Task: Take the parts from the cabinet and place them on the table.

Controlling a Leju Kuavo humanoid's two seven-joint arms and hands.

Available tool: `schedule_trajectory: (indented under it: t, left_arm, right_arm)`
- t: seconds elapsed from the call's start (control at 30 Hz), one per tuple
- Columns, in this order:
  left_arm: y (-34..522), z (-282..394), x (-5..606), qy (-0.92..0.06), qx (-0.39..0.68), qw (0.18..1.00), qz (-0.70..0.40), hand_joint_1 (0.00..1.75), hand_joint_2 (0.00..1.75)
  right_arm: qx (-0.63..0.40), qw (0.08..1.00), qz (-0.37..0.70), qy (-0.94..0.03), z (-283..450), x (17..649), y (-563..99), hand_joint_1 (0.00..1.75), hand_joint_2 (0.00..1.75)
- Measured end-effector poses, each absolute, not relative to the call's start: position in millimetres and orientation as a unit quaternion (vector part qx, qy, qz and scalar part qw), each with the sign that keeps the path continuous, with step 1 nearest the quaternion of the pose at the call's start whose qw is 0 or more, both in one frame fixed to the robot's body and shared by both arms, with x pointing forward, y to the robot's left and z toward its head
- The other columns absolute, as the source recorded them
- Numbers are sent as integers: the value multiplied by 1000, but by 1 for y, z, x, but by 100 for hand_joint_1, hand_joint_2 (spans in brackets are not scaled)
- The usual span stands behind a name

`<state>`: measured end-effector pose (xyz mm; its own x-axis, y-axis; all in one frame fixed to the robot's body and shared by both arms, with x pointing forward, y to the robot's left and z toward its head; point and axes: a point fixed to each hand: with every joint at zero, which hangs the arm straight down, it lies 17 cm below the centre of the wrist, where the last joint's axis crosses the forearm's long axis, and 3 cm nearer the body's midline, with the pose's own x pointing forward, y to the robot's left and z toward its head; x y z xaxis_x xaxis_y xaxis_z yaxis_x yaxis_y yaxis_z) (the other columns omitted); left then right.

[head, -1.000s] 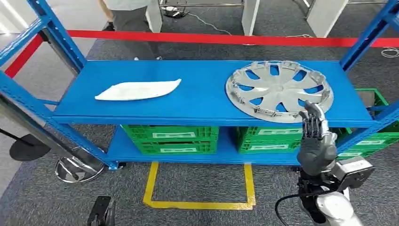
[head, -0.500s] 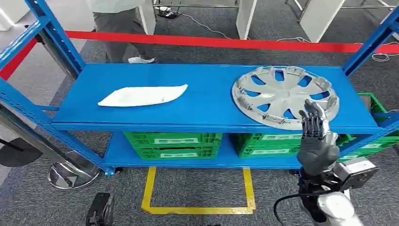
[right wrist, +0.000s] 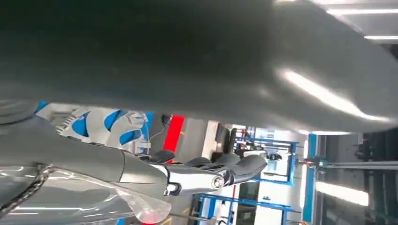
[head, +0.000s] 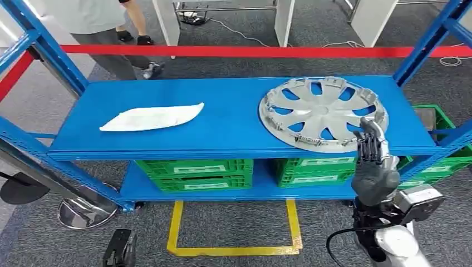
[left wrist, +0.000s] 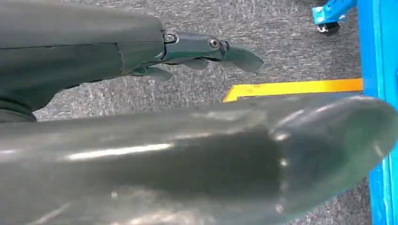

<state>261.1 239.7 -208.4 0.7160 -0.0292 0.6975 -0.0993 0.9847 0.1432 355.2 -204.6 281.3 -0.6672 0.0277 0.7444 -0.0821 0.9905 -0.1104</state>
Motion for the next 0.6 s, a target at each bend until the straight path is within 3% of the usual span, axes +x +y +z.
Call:
schedule_trajectory:
  t: [0.27,0.4,0.6]
  left_arm:
    - [242,-208,262,-377,86,922,18,0,0]
    - [239,-206,268,-381,79,921,9,0,0]
    - [232,-202,277,-385,69,920,4,0,0]
  right_arm:
    - [15,407,67,-911,281,355,-204,0,0]
    - [98,428,72,-895,277,359,-189,0,0]
    - [133,428,96,-889,278,374,-177,0,0]
